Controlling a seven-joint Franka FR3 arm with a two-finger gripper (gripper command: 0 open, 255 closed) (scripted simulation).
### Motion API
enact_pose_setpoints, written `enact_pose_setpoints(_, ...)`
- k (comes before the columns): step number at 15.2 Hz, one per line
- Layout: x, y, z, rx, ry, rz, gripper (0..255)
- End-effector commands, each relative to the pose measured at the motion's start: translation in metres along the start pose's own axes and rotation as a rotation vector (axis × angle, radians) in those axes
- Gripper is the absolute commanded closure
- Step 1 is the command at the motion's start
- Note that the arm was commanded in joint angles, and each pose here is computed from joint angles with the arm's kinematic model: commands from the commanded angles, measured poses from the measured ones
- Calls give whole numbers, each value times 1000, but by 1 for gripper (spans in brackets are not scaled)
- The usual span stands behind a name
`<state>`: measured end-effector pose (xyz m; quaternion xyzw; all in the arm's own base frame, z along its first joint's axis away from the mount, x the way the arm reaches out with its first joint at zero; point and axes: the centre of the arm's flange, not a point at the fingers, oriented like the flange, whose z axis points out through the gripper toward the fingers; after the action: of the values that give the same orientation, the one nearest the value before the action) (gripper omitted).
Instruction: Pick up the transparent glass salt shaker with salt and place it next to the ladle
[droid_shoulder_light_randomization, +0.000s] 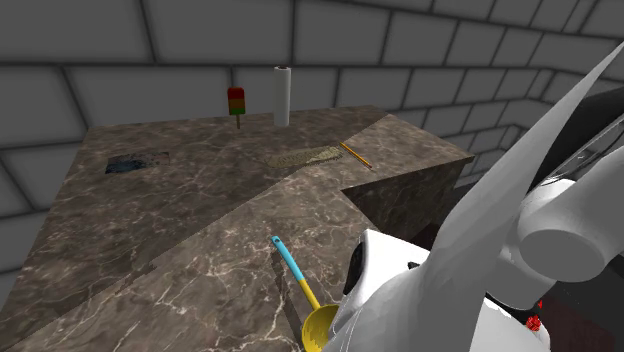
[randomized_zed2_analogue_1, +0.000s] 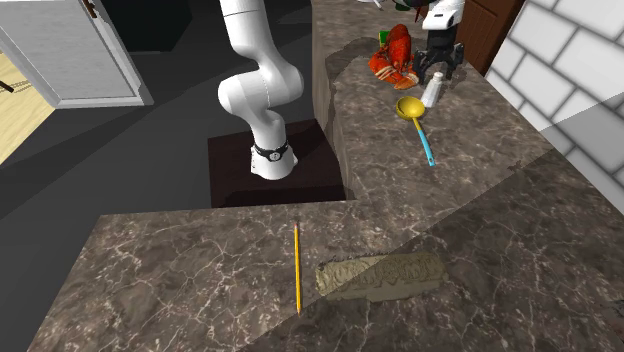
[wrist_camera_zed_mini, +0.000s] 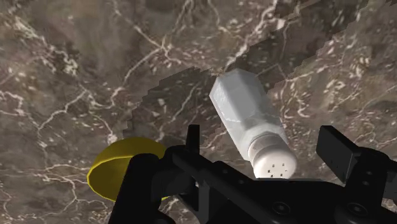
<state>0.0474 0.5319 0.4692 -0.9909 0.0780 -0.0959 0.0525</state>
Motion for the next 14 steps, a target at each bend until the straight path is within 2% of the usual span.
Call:
enact_pose_setpoints(1, 0, 0, 0, 0, 0, 0, 0)
enact_pose_setpoints(2, 0, 0, 0, 0, 0, 0, 0)
enact_pose_setpoints(6, 0, 0, -50, 0, 0, 0, 0)
enact_pose_setpoints(14, 0, 0, -50, 0, 0, 0, 0)
